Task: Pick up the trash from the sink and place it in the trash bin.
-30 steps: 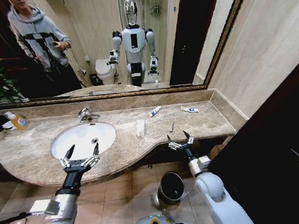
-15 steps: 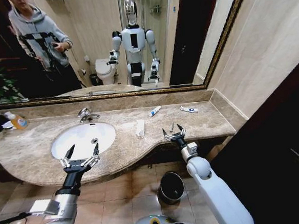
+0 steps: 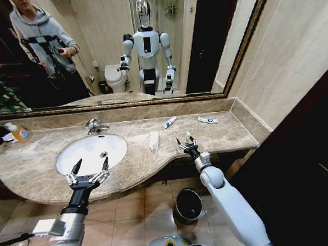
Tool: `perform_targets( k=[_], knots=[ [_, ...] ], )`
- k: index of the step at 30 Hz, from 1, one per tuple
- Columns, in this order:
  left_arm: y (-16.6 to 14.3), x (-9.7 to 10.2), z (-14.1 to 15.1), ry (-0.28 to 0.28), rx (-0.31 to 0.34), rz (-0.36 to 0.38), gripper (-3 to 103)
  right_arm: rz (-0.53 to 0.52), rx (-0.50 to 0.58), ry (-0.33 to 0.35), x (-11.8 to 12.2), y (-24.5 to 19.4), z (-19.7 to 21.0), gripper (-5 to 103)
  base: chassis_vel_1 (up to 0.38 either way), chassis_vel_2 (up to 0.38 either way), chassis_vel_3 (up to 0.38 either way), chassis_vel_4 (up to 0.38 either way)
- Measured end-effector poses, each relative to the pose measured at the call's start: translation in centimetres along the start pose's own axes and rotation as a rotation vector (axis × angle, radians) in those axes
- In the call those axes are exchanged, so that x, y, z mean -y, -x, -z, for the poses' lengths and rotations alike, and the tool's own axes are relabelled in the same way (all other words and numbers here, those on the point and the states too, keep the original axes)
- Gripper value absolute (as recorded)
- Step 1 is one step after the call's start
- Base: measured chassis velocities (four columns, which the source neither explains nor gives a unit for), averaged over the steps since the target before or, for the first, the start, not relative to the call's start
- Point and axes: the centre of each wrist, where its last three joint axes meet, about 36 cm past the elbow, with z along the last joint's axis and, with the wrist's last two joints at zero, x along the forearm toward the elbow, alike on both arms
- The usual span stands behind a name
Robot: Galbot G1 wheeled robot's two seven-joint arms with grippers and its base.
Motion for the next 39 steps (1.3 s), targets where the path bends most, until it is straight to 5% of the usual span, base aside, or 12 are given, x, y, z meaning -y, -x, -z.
perform_targets(
  k=[8,9,11,12,14,15,19,39],
  knots=[
    [0.0,0.0,0.0,0.000,0.000,0.000,100,-0.012,0.003,-0.009,0.7,-0.2,-0.2,41,0.000,0.000,0.000,0.000],
    [0.0,0.0,0.0,0.000,0.000,0.000,100,-0.014,0.005,-0.011,0.8,-0.2,-0.2,30,0.000,0.000,0.000,0.000],
    [0.0,0.0,0.0,0.000,0.000,0.000,100,-0.015,0.006,-0.011,0.9,-0.2,-0.2,30,0.000,0.000,0.000,0.000],
    [0.0,0.0,0.0,0.000,0.000,0.000,100,-0.016,0.007,-0.011,0.9,-0.2,-0.2,19,0.000,0.000,0.000,0.000],
    [0.0,0.0,0.0,0.000,0.000,0.000,100,-0.017,0.007,-0.011,0.9,-0.3,-0.2,19,0.000,0.000,0.000,0.000],
    [0.0,0.0,0.0,0.000,0.000,0.000,100,-0.017,0.007,-0.011,0.9,-0.3,-0.2,9,0.000,0.000,0.000,0.000],
    [0.0,0.0,0.0,0.000,0.000,0.000,100,-0.016,0.008,-0.010,0.9,-0.4,-0.1,3,0.000,0.000,0.000,0.000],
    [0.0,0.0,0.0,0.000,0.000,0.000,100,-0.052,0.043,-0.031,2.4,-3.8,1.5,1,0.000,0.000,0.000,0.000]
  ],
)
